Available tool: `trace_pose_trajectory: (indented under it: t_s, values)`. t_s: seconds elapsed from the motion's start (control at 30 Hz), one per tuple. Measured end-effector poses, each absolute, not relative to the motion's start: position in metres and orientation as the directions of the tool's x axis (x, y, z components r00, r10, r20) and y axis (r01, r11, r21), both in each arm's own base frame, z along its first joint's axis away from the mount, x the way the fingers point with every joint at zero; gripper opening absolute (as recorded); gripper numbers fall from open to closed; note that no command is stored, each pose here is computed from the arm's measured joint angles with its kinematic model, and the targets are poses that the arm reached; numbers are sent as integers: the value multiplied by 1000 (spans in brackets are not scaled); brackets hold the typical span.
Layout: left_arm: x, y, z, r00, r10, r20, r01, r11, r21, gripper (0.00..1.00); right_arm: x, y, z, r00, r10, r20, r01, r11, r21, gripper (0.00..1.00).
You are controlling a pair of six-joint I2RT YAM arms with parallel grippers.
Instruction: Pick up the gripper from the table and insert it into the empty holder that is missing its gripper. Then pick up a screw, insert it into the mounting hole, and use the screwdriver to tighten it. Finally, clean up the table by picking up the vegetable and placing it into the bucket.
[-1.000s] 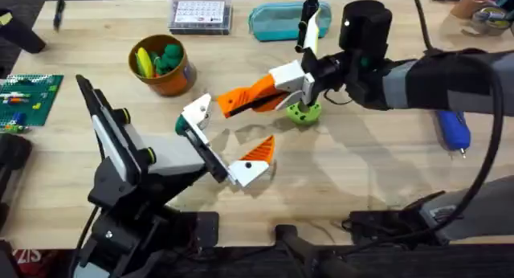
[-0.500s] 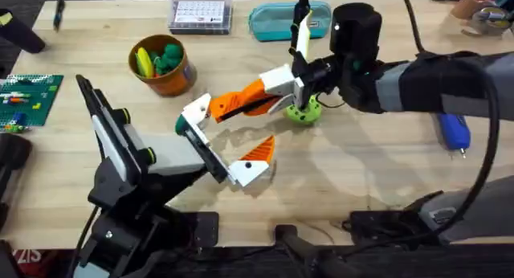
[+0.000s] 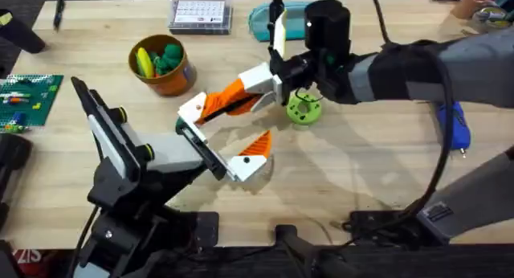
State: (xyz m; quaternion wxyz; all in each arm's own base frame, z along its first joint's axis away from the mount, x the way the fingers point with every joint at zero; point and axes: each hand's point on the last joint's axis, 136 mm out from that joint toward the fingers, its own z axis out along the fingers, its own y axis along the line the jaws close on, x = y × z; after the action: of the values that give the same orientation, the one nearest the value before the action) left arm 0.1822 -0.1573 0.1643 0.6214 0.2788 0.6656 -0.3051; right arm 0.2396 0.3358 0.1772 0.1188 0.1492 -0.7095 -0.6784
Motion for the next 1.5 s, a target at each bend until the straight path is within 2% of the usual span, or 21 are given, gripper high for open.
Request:
trace_pose_trajectory:
  t_s: [0.5,0.87,1.4,1.5]
  values:
    - [193,-147,164,-78,-16,-997,694,717,-66,990,249,359,173,-890,-456,-10,-25,26,999,19]
    - [180,-158,164,-84,-16,-996,761,644,-75,990,247,349,173,-863,-504,18,13,14,1000,18]
    - [180,-159,164,-90,-21,-996,762,642,-83,990,245,350,172,-861,-509,21,15,16,1000,17]
    - [180,-158,164,-90,-21,-996,762,642,-82,990,245,350,172,-861,-509,22,16,16,1000,67]
